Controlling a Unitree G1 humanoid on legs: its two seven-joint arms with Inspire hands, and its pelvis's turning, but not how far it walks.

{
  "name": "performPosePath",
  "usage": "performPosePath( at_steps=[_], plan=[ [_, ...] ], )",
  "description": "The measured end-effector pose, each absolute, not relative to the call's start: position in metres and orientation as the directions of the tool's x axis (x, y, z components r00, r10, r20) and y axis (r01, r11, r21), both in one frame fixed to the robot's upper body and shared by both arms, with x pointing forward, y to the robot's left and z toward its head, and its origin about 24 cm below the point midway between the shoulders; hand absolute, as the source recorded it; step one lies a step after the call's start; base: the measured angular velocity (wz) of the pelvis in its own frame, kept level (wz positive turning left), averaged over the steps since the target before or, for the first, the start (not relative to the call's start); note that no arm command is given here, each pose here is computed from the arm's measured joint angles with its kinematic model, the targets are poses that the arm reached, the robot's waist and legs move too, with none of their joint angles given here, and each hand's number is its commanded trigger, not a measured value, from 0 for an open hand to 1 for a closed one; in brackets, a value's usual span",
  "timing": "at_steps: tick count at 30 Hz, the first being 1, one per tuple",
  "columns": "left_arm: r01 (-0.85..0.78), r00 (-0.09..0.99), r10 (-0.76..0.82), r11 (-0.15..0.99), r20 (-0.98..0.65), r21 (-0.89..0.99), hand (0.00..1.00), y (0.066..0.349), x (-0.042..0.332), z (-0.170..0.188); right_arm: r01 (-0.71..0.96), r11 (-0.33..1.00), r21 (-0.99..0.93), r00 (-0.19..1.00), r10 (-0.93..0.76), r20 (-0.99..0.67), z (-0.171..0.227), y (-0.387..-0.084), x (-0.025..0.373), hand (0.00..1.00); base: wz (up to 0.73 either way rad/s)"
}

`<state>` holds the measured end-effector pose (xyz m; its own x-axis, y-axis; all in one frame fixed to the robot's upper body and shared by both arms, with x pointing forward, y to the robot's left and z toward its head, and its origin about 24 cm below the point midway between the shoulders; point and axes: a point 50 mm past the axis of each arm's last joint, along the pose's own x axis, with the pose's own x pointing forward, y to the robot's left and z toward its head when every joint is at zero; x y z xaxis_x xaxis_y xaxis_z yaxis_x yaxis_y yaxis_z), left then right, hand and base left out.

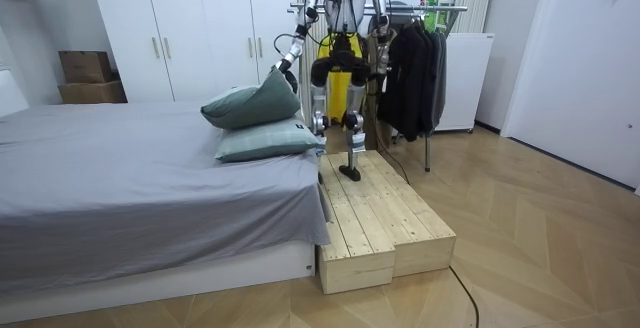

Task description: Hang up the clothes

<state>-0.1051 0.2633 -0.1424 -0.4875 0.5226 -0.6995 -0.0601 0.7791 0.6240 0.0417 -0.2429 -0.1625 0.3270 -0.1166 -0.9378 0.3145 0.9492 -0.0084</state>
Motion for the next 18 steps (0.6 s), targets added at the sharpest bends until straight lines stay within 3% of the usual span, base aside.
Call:
performPosePath(
  at_steps=[8,18],
  plan=[
    [-0.056,-0.497,0.518,0.781,-0.696,0.622,0.00,0.262,-0.108,-0.142,0.576,0.817,0.035,0.238,-0.127,-0.963,-0.170,-0.234,0.013,0.00,-0.01],
    [-0.056,-0.525,0.487,0.799,-0.698,0.599,0.00,0.257,-0.116,-0.142,0.621,0.783,0.032,0.177,-0.099,-0.979,-0.172,-0.232,0.005,0.00,0.00]
  ],
)
